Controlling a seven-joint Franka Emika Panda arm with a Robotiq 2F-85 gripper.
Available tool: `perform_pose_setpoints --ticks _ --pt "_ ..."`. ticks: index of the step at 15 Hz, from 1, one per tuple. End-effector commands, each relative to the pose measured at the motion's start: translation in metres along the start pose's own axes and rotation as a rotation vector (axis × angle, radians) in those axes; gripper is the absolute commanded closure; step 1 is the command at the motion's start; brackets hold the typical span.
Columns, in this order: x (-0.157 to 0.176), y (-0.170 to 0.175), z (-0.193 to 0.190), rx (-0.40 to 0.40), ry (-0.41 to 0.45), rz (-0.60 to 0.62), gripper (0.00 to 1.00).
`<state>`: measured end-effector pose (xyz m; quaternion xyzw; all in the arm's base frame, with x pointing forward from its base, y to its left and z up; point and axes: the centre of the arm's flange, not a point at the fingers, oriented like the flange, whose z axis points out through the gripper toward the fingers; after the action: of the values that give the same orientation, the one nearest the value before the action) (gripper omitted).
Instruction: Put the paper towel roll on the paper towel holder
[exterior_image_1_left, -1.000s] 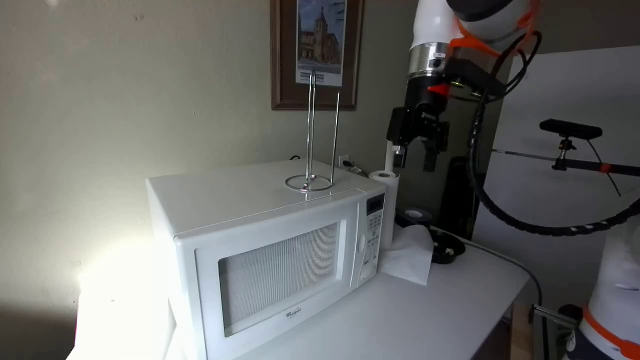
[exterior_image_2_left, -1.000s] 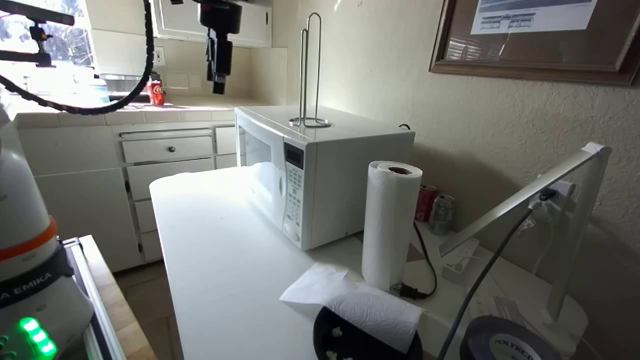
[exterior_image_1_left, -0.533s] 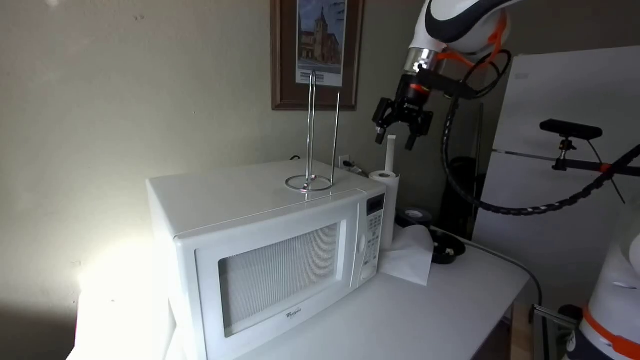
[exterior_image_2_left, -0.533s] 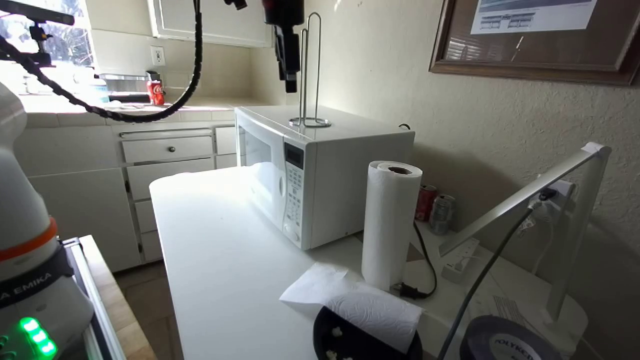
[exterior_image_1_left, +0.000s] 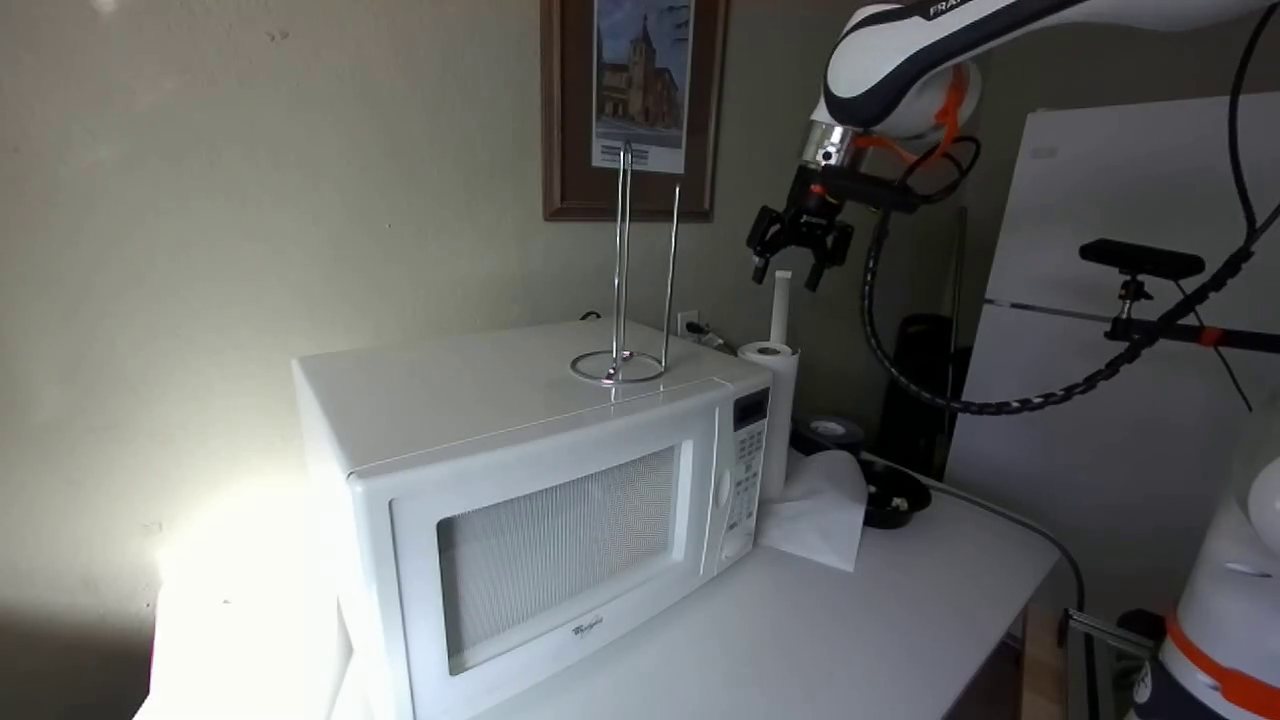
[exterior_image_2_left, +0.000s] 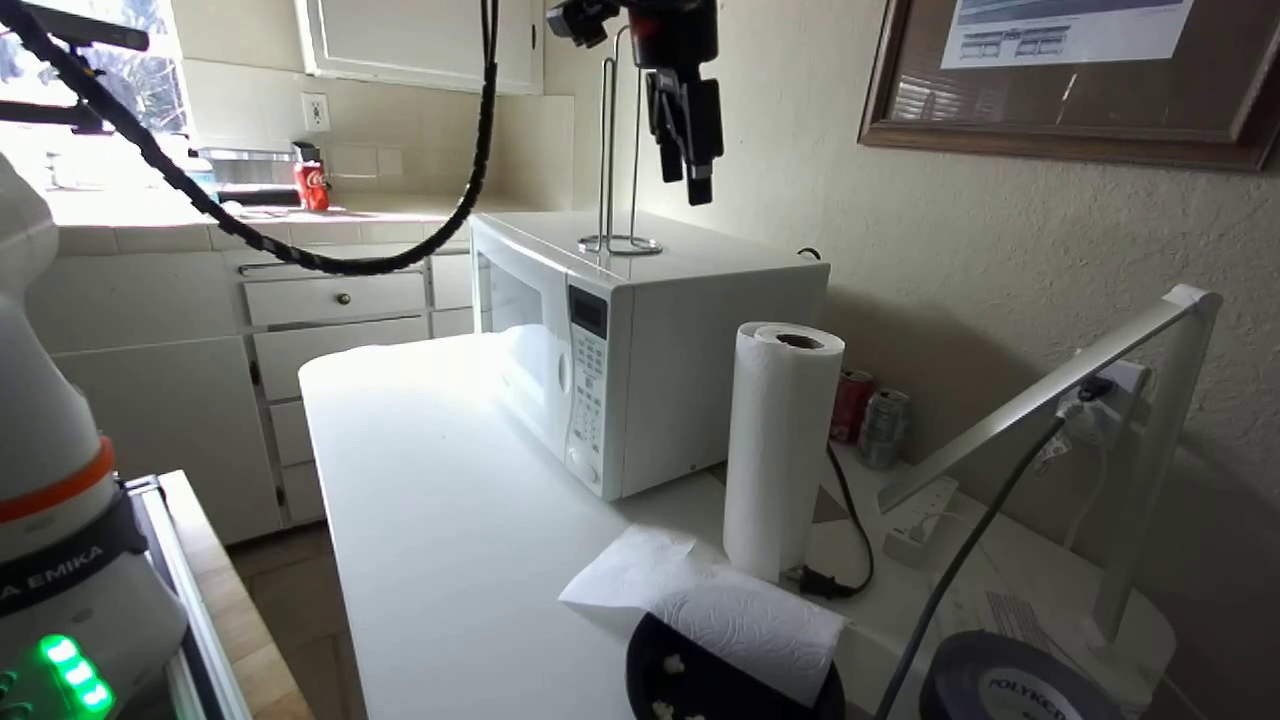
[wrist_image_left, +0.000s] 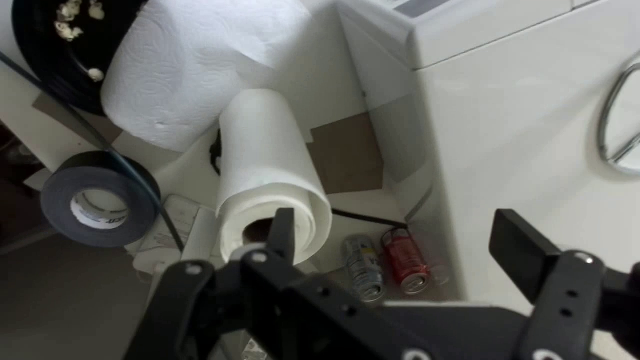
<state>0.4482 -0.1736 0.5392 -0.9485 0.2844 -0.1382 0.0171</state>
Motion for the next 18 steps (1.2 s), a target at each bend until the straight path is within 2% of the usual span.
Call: perform_pose_setpoints --ticks 1,5,7,18 --pt "0.007 0.010 -0.002 -0.009 0.006 0.016 0.00" --pt "0.016 0.022 -0.004 -0.018 0.014 0.037 0.00" --pt "0.039 0.029 0.010 -0.041 -0.004 0.082 0.00" --pt "0.090 0.086 0.083 -0.146 -0.092 0.069 0.00"
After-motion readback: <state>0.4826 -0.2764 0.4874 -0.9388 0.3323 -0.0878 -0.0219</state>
